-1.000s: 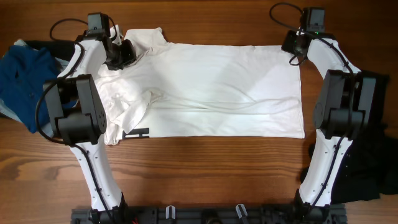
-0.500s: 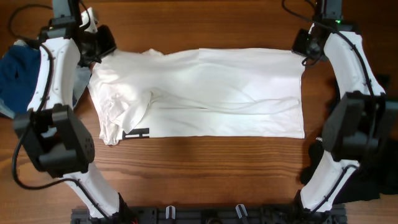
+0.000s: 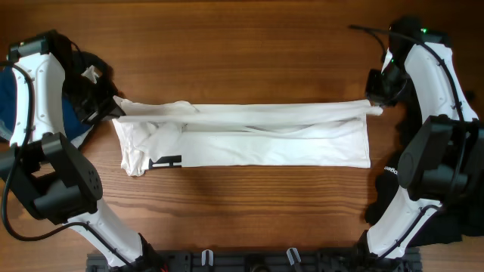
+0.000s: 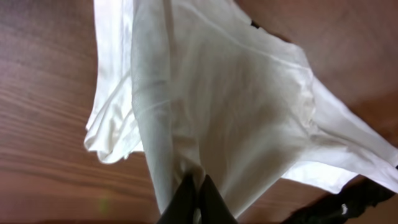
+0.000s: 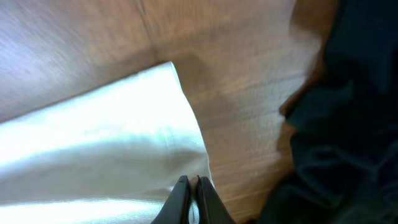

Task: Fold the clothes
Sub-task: 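Fold the far half toward the near edge with both grippers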

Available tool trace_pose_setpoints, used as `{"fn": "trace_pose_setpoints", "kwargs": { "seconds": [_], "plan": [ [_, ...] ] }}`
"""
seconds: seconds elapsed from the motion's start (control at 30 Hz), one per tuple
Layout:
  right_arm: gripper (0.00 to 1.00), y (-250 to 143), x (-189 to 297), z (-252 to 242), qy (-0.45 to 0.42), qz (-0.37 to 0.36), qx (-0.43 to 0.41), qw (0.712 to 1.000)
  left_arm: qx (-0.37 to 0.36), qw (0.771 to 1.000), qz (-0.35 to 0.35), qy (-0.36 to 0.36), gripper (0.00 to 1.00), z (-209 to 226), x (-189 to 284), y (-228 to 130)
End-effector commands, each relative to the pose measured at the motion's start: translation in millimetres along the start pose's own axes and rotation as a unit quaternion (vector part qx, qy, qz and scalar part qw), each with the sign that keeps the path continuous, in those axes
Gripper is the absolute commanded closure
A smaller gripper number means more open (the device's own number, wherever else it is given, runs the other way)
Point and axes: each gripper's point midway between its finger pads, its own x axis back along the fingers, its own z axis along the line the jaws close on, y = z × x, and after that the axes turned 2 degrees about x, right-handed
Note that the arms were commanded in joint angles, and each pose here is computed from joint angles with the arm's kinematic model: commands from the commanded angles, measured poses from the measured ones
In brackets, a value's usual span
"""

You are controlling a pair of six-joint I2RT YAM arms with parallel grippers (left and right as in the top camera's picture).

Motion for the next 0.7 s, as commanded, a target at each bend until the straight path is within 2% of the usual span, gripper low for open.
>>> {"fn": "trace_pose_setpoints", "kwargs": {
  "seconds": [0.0, 0.3, 0.33, 0.37, 0.4, 0.43, 0.47, 0.63, 0.67],
  "plan": [
    [0.96, -14.0, -2.0, -7.2, -0.016, 0.018, 0.011, 1.000, -0.016, 0.999, 0.002, 0.032, 0.96, 12.0, 8.0, -11.3],
    [0.96, -41.1, -4.9, -17.8, -0.042, 0.071, 0.013, 0.996, -0.013, 0.996, 0.035, 0.082, 0.94, 32.2, 4.4, -27.3],
    [0.96, -45.0, -4.3, -18.1, -0.042, 0.079, 0.014, 0.996, -0.012, 0.996, 0.040, 0.084, 0.92, 33.5, 0.1, -29.1],
    [0.95, -49.4, -3.5, -18.1, -0.042, 0.089, 0.017, 0.995, -0.012, 0.995, 0.047, 0.086, 0.83, 35.1, -5.7, -31.4],
    [0.81, -51.4, -3.1, -18.4, -0.042, 0.093, 0.018, 0.995, -0.012, 0.995, 0.050, 0.087, 0.66, 36.3, -9.8, -32.2],
    [0.52, -53.1, -2.8, -18.7, -0.042, 0.096, 0.018, 0.994, -0.012, 0.995, 0.051, 0.087, 0.58, 37.3, -12.8, -31.9],
    [0.48, -54.2, -2.7, -18.7, -0.043, 0.099, 0.018, 0.994, -0.012, 0.995, 0.051, 0.087, 0.57, 37.9, -14.6, -31.4],
    [0.47, -57.9, -1.9, -19.4, -0.044, 0.106, 0.019, 0.993, -0.012, 0.995, 0.049, 0.086, 0.57, 37.8, -15.0, -30.6],
    [0.41, -58.2, -2.0, -19.5, -0.044, 0.107, 0.019, 0.993, -0.013, 0.995, 0.046, 0.085, 0.57, 37.2, -15.2, -29.2]
  ]
}}
